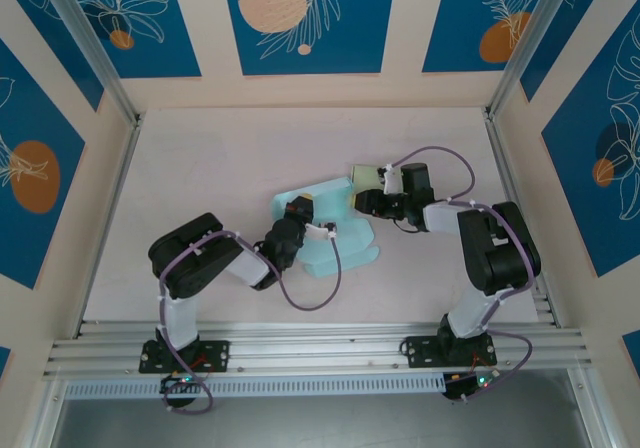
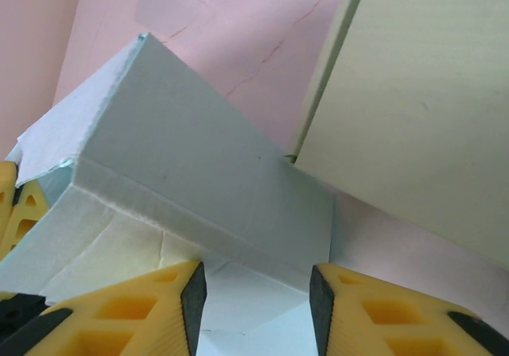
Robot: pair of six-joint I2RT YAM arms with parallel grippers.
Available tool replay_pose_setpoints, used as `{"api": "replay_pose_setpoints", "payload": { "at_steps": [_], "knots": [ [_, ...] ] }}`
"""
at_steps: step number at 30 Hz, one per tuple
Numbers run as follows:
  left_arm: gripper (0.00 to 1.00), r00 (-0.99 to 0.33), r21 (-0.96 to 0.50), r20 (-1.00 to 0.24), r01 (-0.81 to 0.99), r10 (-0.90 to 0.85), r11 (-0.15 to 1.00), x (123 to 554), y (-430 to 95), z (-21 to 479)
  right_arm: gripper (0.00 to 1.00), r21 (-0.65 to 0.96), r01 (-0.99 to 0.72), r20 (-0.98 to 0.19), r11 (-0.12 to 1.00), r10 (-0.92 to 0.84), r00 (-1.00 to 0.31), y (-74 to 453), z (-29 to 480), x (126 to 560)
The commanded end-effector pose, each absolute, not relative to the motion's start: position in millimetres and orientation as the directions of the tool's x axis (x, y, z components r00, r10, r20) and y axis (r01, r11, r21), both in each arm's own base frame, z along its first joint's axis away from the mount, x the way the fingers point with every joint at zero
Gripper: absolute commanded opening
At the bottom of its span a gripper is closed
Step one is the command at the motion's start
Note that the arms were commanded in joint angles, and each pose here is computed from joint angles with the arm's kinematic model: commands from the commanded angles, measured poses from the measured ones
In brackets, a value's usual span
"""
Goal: Fold the paper box
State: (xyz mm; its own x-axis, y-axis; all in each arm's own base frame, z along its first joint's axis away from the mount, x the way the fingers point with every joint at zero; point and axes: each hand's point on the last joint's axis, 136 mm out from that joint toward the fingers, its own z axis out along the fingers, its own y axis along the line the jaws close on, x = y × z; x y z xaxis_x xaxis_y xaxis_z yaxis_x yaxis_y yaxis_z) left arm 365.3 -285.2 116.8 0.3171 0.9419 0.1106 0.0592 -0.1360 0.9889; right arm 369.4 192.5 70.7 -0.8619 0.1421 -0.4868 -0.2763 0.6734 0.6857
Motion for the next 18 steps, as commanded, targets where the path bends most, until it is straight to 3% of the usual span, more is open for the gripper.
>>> {"api": "replay_pose_setpoints", "payload": {
  "at_steps": [1, 18],
  "knots": [
    [0.00, 0.337, 0.988, 0.108, 0.069, 0.935, -0.139, 367.3, -286.6, 117.5, 0.45, 0.656, -0.339, -0.542, 0.675, 0.109, -0.833, 195.1, 79.3, 365.6],
    [0.00, 0.361, 0.986, 0.122, 0.062, 0.925, -0.154, 367.0, -289.8, 124.7, 0.53, 0.554, -0.475, -0.654, 0.683, 0.004, -0.757, 206.0, 105.8, 379.1]
  ]
}}
